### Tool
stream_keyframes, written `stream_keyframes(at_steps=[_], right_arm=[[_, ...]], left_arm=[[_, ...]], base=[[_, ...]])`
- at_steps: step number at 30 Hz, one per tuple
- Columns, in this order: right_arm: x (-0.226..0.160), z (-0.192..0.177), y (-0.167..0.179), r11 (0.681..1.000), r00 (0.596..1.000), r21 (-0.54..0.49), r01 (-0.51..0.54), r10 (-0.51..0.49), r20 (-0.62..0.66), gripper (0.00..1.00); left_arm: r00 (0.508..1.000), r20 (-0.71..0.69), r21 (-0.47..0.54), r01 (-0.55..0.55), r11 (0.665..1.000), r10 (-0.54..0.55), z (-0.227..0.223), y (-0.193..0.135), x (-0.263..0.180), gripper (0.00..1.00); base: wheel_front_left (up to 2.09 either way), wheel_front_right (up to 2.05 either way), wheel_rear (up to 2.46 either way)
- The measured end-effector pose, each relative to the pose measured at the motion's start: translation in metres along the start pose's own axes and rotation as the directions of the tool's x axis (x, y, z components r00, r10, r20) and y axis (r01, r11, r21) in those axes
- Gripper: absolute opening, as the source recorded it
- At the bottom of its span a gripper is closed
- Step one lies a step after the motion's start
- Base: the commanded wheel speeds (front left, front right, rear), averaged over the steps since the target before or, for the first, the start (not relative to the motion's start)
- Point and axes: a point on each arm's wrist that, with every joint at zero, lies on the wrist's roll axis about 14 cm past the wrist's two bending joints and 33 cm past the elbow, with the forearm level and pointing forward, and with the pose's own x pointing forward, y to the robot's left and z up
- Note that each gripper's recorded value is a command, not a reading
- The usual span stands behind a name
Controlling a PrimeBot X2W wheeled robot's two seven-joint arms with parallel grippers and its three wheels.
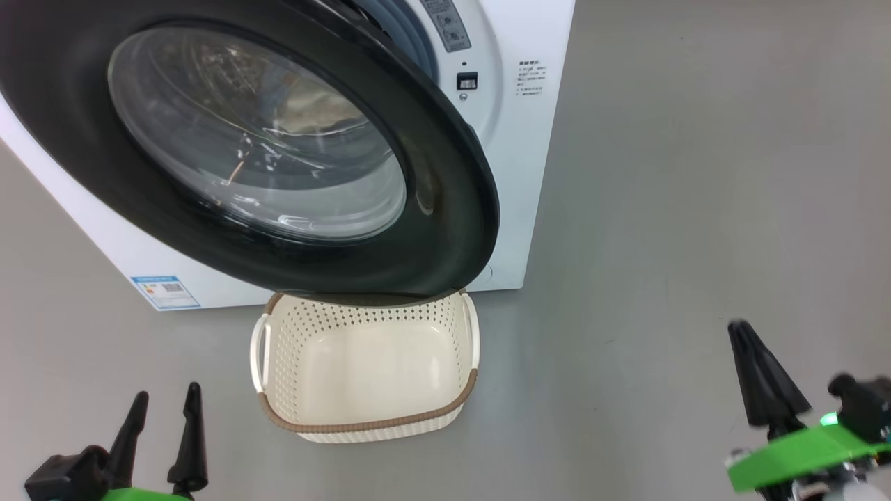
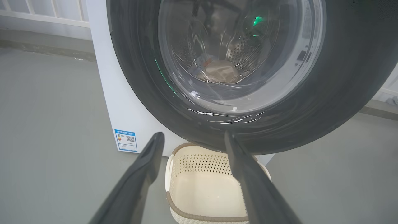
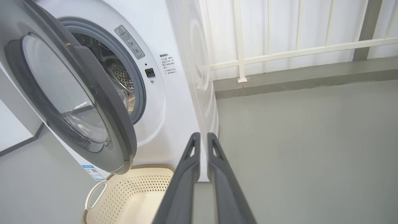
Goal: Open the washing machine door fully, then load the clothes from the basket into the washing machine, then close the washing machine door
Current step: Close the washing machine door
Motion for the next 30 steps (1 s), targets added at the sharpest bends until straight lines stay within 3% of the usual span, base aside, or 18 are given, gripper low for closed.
stream_keyframes(at_steps=[6, 10, 15, 19, 23, 25, 30], right_arm=[[0.038, 0.037, 0.037, 0.995, 0.988, 0.044, -0.094, 0.088, 0.127, 0.00], [0.064, 0.079, 0.077, 0.977, 0.950, 0.055, -0.208, 0.188, 0.251, 0.00], [0.078, 0.117, 0.133, 0.929, 0.874, 0.037, -0.369, 0.333, 0.354, 0.00], [0.078, 0.129, 0.182, 0.869, 0.807, 0.027, -0.493, 0.446, 0.386, 0.00], [0.066, 0.115, 0.236, 0.781, 0.737, 0.030, -0.624, 0.576, 0.353, 0.00], [0.057, 0.085, 0.263, 0.727, 0.709, 0.044, -0.685, 0.650, 0.274, 0.00], [0.055, 0.025, 0.276, 0.702, 0.708, 0.096, -0.706, 0.698, 0.110, 0.00]], left_arm=[[1.000, 0.026, -0.017, -0.014, 1.000, 0.014, 0.006, 0.000, -0.001, 1.00], [0.999, 0.041, -0.030, -0.023, 0.999, 0.024, 0.009, 0.000, -0.003, 1.00], [0.998, 0.055, -0.034, -0.039, 0.999, 0.041, 0.013, 0.004, -0.009, 1.00], [0.996, 0.064, -0.038, -0.055, 0.998, 0.057, 0.016, 0.007, -0.015, 1.00], [0.995, 0.067, -0.045, -0.074, 0.996, 0.077, 0.016, 0.011, -0.020, 1.00], [0.993, 0.065, -0.052, -0.093, 0.994, 0.097, 0.015, 0.015, -0.023, 1.00], [0.992, 0.052, -0.063, -0.112, 0.992, 0.115, 0.009, 0.017, -0.025, 1.00]], base=[[0.00, 0.00, 0.00], [0.00, 0.00, 0.00], [0.00, 0.00, 0.00], [0.00, 0.00, 0.00], [0.00, 0.00, 0.00], [0.00, 0.00, 0.00], [0.00, 0.00, 0.00]])
